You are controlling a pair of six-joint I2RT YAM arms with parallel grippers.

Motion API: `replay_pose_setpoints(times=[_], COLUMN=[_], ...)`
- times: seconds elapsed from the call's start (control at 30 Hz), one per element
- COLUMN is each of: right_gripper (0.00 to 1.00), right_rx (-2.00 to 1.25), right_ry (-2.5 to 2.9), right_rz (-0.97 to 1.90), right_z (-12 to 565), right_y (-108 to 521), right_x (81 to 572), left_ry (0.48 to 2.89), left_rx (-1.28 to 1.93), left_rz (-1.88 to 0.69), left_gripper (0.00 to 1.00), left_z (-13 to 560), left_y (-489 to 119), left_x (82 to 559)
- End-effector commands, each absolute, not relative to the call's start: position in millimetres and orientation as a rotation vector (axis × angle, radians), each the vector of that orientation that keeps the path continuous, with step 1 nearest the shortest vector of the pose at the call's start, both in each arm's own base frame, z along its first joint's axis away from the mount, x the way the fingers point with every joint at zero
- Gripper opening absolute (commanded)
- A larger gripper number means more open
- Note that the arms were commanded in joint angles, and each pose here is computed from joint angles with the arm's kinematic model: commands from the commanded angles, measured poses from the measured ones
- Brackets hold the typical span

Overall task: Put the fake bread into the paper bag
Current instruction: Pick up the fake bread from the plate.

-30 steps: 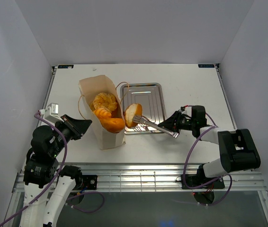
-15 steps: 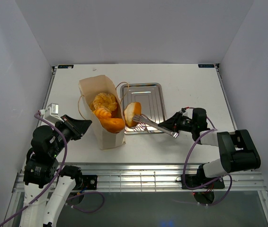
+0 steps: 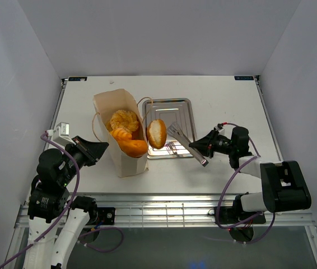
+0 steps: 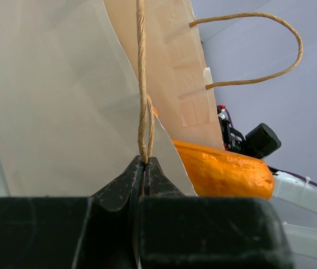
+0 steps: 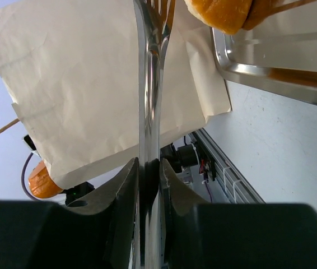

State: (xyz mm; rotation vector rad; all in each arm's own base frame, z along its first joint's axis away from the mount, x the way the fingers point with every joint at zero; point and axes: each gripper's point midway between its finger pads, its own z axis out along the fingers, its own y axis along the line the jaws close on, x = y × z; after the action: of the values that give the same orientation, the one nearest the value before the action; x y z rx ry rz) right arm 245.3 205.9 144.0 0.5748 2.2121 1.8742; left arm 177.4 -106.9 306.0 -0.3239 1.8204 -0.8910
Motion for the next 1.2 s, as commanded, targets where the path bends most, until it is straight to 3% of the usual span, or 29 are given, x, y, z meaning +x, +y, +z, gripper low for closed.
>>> replay_pose_setpoints(times=[0.0, 0.13, 0.27, 0.47, 0.6, 0.87, 1.17], right_gripper=[0.08, 0.09, 0.11, 0.17, 0.24, 0.26, 0.38], right_rx=[0.453, 0.367, 0.215, 0.165, 0.113, 0.074, 0.024], right_ry=[2.208, 2.242, 2.304, 2.341, 2.368, 2.389, 2.372], right_rz=[1.898, 1.819, 1.473, 1.218, 1.109, 0.934, 0.753], right_z=[153, 153, 137, 113, 92, 62, 45], right_y=[206, 206, 192, 175, 175, 178, 177], right_x=[238, 242, 267, 278, 267, 247, 234], left_ry=[1.823, 1.827, 1.826, 1.82, 1.825, 1.827, 1.827], left_rx=[-0.314, -0.317, -0.315, -0.31, -0.308, -0.304, -0.295], left_rz=[-0.881, -0.884, -0.894, -0.888, -0.885, -0.904, -0.913], left_gripper=[0.0, 0.0, 0.0, 0.0, 0.0, 0.0, 0.0], left_z=[308, 307, 306, 308, 307, 304, 302], left_y=[-106, -106, -108, -107, -107, -110, -111], left_x=[174, 174, 175, 175, 175, 176, 172])
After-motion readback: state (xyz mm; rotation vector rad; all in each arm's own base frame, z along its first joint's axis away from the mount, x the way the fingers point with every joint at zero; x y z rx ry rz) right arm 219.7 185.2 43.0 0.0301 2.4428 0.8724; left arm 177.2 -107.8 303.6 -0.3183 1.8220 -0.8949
